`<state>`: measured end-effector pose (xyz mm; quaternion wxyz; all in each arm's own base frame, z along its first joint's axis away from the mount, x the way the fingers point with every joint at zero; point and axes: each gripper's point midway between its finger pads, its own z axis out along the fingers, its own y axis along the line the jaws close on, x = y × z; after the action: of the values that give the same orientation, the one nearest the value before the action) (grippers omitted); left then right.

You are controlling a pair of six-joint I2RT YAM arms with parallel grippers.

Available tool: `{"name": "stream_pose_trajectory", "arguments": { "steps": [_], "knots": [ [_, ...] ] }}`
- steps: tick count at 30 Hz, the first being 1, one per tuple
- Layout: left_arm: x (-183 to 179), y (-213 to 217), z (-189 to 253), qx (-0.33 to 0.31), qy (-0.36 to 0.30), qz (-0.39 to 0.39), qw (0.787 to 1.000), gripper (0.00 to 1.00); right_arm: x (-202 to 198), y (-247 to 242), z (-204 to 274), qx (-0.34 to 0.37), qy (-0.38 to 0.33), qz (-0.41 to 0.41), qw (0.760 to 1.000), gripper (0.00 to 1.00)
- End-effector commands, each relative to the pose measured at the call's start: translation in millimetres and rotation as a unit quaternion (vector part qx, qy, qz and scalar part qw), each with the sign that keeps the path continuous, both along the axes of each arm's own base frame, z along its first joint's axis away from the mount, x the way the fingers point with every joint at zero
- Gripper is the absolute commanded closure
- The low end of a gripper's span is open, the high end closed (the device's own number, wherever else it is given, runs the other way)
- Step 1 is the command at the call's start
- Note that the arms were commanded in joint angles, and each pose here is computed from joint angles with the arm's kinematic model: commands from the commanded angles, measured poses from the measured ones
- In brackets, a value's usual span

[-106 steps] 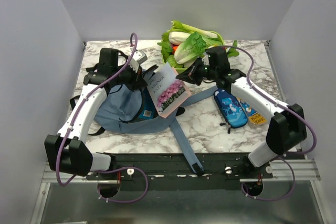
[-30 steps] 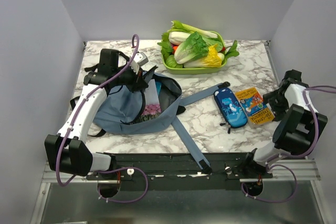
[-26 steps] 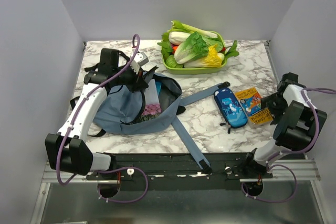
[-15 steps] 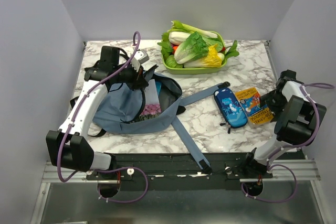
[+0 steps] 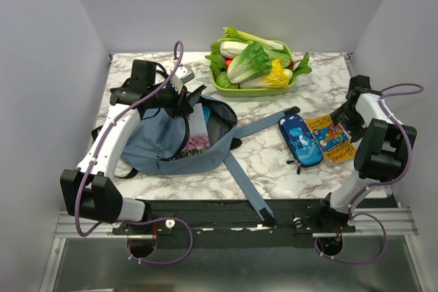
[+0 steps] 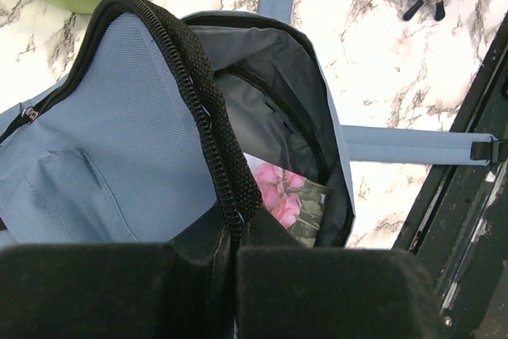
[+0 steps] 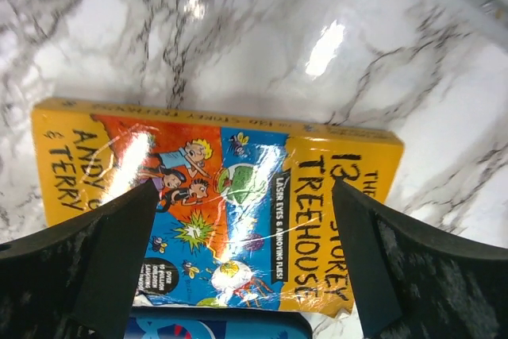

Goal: Pack the student bag
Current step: Adjust the book at the center of the board.

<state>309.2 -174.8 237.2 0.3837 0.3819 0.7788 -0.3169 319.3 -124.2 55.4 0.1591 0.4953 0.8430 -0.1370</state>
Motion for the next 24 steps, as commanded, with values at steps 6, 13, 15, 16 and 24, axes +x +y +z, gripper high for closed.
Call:
{"name": "stream_pose_trajectory", "arguments": {
  "steps": [6, 13, 15, 16, 24],
  "knots": [
    [-6, -6, 8, -0.010, -0.013, -0.022, 1.000, 0.97, 5, -42, 41, -0.105, -0.014, -0.064, 0.992, 0.02],
    [-5, -3, 3, -0.001, -0.015, -0.023, 1.000, 0.97, 5, -39, 6, -0.086, 0.066, -0.049, 0.993, 0.03],
    [-5, -2, 2, 0.000, -0.015, -0.024, 1.000, 0.97, 6, -36, 1, -0.089, 0.080, -0.040, 0.992, 0.03],
    [-5, -1, 2, 0.001, -0.015, -0.023, 1.000, 0.97, 9, -35, 1, -0.089, 0.080, -0.036, 0.992, 0.03],
    [-5, 2, 2, 0.003, -0.017, -0.020, 1.000, 0.96, 29, -9, -7, -0.076, 0.082, 0.012, 0.994, 0.04]
  ]
}}
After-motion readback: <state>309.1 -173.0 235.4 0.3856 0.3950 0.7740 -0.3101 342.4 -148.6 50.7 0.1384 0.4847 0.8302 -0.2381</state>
